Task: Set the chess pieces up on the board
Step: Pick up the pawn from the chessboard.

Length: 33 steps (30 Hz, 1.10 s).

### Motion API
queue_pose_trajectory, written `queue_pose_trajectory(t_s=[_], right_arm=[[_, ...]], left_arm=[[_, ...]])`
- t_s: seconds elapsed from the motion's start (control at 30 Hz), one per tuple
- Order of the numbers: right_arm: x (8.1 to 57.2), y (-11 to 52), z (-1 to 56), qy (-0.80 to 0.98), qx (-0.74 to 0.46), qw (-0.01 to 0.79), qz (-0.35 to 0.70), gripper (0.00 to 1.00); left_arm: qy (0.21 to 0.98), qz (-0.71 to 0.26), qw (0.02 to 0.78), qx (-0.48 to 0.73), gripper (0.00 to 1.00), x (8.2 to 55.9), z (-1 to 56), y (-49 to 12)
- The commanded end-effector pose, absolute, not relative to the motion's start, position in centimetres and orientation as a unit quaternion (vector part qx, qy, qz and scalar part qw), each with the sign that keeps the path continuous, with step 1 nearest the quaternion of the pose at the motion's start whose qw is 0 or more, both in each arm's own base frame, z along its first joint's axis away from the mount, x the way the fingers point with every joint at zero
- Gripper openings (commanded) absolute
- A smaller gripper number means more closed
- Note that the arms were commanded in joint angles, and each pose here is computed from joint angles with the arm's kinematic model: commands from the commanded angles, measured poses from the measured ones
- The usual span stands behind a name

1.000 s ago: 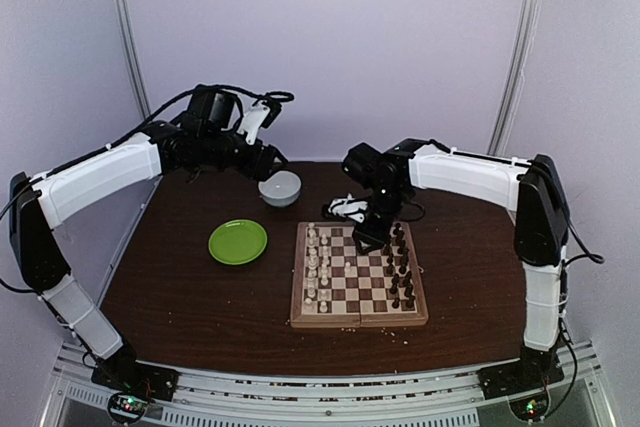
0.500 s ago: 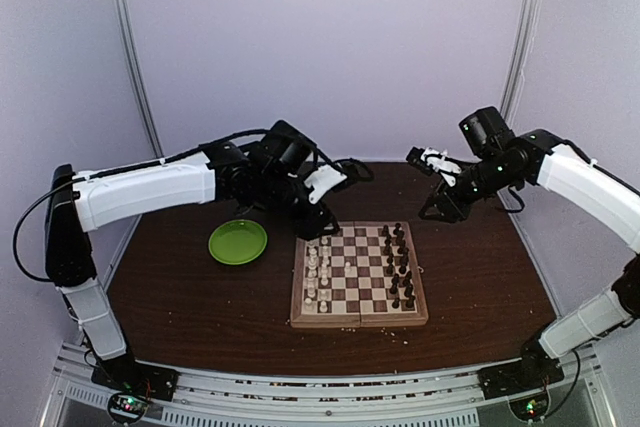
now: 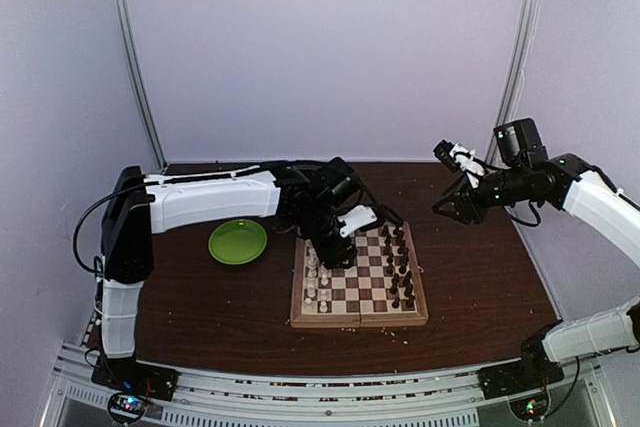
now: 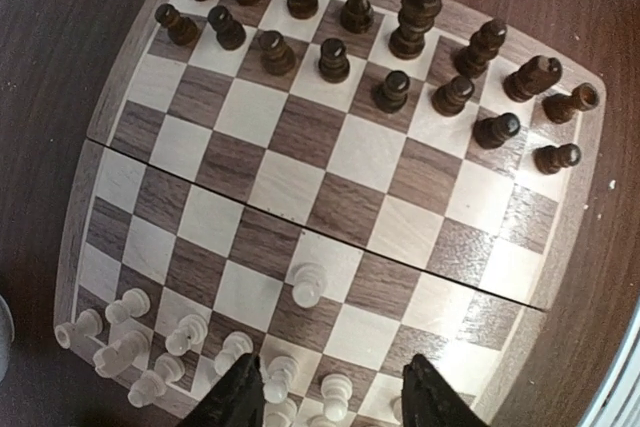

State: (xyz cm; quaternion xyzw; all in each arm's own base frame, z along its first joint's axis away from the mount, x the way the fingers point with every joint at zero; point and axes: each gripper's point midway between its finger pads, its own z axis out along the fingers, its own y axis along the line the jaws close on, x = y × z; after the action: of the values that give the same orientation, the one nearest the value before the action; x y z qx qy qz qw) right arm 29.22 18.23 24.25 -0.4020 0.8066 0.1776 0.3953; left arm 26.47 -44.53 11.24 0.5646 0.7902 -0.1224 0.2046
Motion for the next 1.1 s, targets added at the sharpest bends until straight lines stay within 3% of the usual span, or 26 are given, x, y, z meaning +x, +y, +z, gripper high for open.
queue_pose_trajectory(t_s=[0.0, 0.3, 0.67, 1.07], right_arm=[[30.3, 18.0, 24.1, 0.81, -0.387, 0.407, 0.169, 0.47], [30.6, 18.0, 23.5, 0.815, -0.384, 0.401, 0.166, 0.47], [31.0, 17.9, 22.8, 0.82, -0.384, 0.394, 0.16, 0.47], [31.1, 17.8, 22.7, 0.821, -0.382, 0.393, 0.158, 0.47]], left_arm=[[0.797, -0.099, 0.195, 0.563, 0.47, 27.8, 10.8, -44.6], [0.802, -0.1, 0.173, 0.562, 0.37, 28.9, 8.6, -44.5], [0.796, -0.134, 0.162, 0.568, 0.36, 28.6, 7.5, -46.2], [0.798, -0.12, 0.162, 0.568, 0.23, 29.2, 6.5, -46.2]])
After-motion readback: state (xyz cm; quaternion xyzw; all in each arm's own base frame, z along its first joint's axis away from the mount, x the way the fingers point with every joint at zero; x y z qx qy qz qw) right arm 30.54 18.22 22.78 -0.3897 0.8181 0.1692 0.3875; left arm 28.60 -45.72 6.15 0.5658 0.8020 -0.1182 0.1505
